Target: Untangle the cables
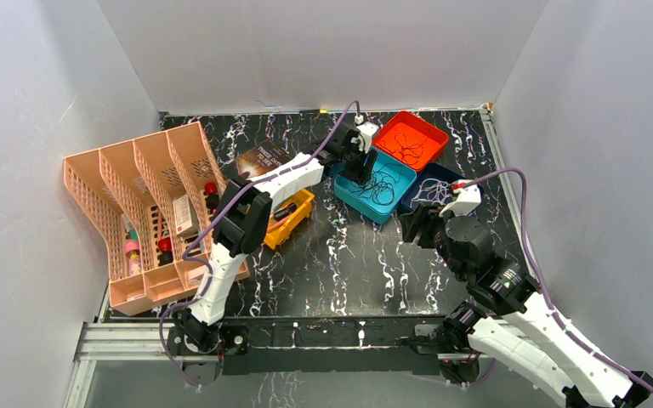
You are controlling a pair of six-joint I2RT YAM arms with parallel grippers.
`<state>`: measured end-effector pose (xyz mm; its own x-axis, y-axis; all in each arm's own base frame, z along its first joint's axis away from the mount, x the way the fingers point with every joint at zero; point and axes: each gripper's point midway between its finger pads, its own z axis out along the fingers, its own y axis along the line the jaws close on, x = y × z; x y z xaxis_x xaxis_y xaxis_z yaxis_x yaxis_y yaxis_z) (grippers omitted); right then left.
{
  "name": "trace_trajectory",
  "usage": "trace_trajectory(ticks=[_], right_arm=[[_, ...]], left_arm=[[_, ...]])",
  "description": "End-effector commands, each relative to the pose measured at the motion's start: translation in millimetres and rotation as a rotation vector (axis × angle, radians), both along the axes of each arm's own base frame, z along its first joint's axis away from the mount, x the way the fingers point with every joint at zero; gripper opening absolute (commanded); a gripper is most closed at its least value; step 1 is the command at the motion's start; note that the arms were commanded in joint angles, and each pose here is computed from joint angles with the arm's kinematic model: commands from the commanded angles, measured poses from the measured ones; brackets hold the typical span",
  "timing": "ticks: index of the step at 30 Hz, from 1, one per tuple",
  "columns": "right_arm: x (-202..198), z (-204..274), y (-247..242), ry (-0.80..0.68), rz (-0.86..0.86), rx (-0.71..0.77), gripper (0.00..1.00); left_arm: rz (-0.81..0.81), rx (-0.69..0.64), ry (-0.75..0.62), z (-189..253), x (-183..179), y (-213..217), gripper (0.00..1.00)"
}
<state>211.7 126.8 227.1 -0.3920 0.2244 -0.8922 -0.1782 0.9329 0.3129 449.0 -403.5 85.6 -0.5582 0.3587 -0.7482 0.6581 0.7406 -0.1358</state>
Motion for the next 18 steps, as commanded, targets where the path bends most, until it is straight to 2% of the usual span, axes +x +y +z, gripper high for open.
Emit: trace_trajectory(ticks=[1, 11, 18], right_arm=[[2.3, 6.8, 2.1, -0.022, -0.004, 0.029, 0.74], [1.3, 3.4, 3.2, -0.013, 0.001, 0.031, 0.74], [1.2, 4.0, 2.5, -0.017, -0.001, 0.033, 0.73]], left_arm=[[-0.009, -0.030, -0.045, 24.8, 12.8, -3.7, 0.54], [-0.034, -0.029, -0.011, 4.3, 13.6, -10.7, 0.53], [-0.048, -0.070, -0.035, 31.5, 11.6, -14.2, 0.52]])
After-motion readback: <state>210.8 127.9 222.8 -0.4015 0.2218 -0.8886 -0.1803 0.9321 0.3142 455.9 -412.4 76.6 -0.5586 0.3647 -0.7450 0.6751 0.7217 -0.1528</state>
